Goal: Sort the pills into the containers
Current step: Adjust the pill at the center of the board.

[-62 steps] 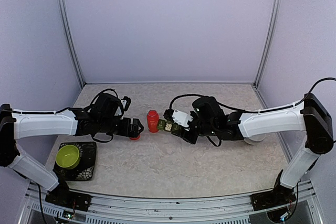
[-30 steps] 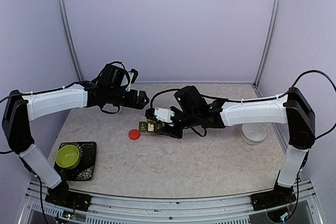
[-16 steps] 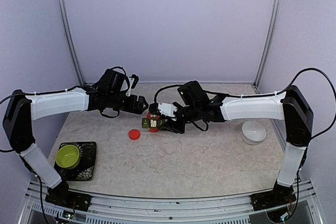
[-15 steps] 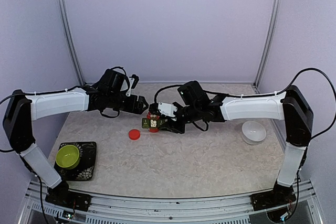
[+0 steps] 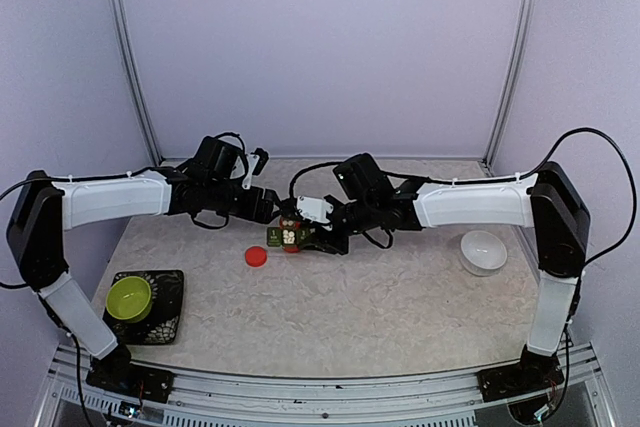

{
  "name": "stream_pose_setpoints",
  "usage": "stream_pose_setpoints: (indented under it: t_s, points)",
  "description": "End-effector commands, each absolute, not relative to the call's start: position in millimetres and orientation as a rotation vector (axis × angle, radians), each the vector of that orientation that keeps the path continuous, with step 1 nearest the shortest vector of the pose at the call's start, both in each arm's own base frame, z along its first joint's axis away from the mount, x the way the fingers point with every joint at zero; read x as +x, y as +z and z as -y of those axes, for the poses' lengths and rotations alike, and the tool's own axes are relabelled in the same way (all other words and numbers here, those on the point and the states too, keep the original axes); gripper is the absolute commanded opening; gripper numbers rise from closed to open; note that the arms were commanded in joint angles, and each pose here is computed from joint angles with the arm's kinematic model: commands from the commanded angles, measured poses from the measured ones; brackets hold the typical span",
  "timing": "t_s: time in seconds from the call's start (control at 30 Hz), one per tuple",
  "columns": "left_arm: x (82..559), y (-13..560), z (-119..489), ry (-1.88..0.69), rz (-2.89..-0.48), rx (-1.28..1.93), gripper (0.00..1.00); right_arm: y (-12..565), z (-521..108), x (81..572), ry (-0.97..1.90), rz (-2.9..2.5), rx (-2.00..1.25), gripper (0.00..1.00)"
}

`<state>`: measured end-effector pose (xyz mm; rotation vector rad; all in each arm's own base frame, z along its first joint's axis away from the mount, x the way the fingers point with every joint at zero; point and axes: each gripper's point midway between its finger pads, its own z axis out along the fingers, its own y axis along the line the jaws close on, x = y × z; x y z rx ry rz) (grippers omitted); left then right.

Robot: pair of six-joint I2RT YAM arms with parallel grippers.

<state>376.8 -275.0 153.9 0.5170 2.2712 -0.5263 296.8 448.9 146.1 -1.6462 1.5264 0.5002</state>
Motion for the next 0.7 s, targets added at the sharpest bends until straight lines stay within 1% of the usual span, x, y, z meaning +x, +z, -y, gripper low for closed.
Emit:
stream_pose_setpoints:
  t_s: [0.0,0.47,0.67]
  points:
    - [379.5,147.8,281.1,-0.559,-2.265,0.552,0.82,145.9,-451.0,302.1,0.5,-1.529,-1.658,0.14]
    - [388.3,133.7,279.8,-0.589,-2.298,0.547,0.75,149.4,-448.5,311.4,0.483,-1.524,-1.637,0.15]
    - [392.0,138.6,282.4,-0.599,-2.284,0.551,0.75,147.5,-448.8,316.0,0.483,-1.529,-1.643,0.15]
